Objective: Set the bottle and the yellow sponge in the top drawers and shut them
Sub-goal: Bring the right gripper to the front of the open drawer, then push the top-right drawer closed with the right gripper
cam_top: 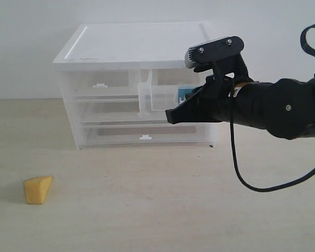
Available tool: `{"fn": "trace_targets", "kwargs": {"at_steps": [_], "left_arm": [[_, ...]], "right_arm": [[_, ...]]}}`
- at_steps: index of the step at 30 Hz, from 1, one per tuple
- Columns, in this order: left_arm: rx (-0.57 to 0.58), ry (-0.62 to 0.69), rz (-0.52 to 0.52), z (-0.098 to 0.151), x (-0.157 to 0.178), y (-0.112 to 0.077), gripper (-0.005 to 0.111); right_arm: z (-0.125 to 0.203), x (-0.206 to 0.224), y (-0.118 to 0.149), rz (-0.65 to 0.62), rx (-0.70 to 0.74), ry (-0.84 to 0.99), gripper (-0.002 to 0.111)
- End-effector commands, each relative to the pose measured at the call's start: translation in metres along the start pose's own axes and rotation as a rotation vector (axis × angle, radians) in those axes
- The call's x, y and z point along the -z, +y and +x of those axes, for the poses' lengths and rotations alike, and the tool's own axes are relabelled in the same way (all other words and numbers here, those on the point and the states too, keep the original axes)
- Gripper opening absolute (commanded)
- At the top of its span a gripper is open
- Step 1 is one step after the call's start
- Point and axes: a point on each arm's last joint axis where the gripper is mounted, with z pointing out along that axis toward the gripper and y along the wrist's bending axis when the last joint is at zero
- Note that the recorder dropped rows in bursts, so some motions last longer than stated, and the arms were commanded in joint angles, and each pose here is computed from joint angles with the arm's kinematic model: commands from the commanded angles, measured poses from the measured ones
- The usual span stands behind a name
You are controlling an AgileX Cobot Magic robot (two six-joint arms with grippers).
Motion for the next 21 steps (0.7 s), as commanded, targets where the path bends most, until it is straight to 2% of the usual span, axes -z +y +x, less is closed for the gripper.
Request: {"fn": "trace_targets", "kwargs": {"at_steps": [1,9,13,17,21], "left_arm": [[0.009,-0.001,-0.001,0.001,0.000,0.000,0.004],[0.009,-0.001,-0.001,0.001,0.000,0.000,0.004],[0.009,-0.001,-0.001,0.001,0.000,0.000,0.004],[0.009,-0.001,-0.001,0.001,0.000,0.000,0.004],[0.009,-0.001,-0.001,0.001,0.000,0.000,0.004]], "right_arm": [[-0.010,0.000,-0.003,0.030,0.014,-0.091,0.000],[-0.018,0.001,-0.007,0.070,0.051,-0.183,0.000],[-0.018,0.004,-0.013,0.069,0.030,-0.148,0.000],[-0.038,0.034,-0.004,-0.070,0.132,0.056,0.000],[-0.039,0.044,-0.007,-0.164,0.183,0.304,0.000]]}}
